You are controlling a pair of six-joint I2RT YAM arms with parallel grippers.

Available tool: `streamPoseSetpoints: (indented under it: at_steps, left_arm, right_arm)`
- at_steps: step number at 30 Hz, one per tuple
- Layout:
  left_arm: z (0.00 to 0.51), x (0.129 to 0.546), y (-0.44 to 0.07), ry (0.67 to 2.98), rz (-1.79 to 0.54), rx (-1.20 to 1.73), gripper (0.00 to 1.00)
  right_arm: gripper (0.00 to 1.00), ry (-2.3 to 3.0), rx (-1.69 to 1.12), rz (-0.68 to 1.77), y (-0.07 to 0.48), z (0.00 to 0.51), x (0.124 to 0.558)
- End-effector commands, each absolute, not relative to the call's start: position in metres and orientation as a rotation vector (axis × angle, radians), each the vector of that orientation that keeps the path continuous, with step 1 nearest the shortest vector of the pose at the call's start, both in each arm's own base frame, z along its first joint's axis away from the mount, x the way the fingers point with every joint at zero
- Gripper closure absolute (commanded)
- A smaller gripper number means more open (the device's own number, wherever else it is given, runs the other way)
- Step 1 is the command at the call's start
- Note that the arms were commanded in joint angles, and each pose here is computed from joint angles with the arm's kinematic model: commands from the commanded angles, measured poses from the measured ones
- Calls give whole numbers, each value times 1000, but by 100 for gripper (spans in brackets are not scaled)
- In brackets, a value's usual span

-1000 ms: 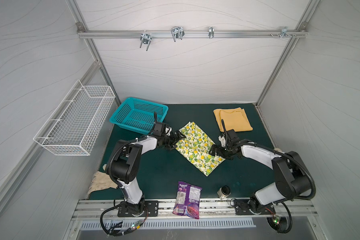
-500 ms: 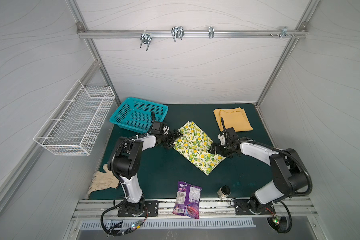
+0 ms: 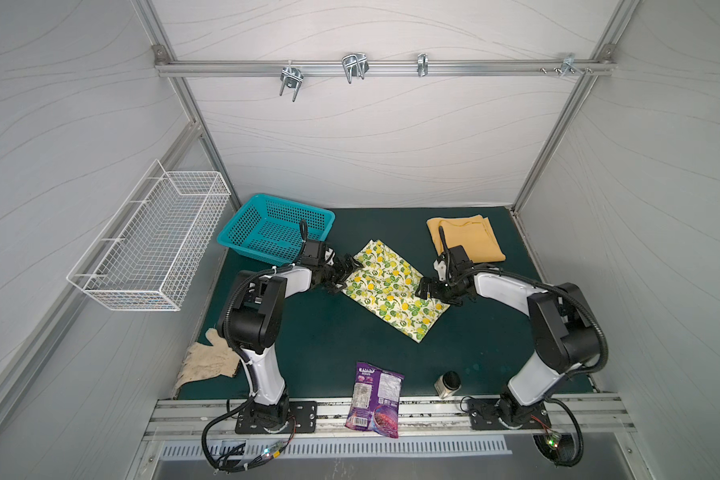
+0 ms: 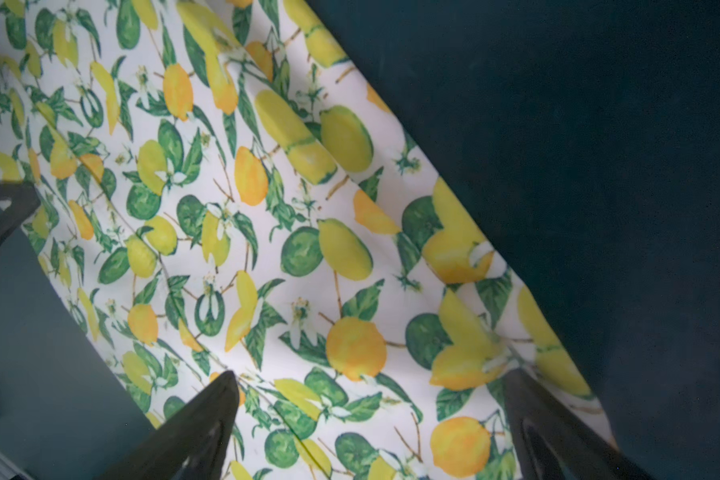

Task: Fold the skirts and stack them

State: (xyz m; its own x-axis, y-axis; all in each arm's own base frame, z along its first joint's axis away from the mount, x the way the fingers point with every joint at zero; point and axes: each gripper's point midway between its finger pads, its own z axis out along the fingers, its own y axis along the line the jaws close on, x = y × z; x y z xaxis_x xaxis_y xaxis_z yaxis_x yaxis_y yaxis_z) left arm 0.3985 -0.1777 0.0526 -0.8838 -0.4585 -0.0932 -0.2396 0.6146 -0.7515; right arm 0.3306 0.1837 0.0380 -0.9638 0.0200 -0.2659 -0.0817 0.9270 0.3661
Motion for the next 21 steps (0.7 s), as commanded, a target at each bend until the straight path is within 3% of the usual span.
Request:
streamPoseSetpoints:
  at_steps: [1,14,21]
  left_arm:
    - [45,384,-169,2560,-1046,-611,1]
    - [47,319,-199,2532,-967,-556,1]
    - [45,298,-181,2501,-881,-590,1]
  right_arm:
    - [1,2987,-47,391,163,0,317]
    - [1,2992,-139,362,191,19,392]
    - [1,2963,-228,404,219,34,428]
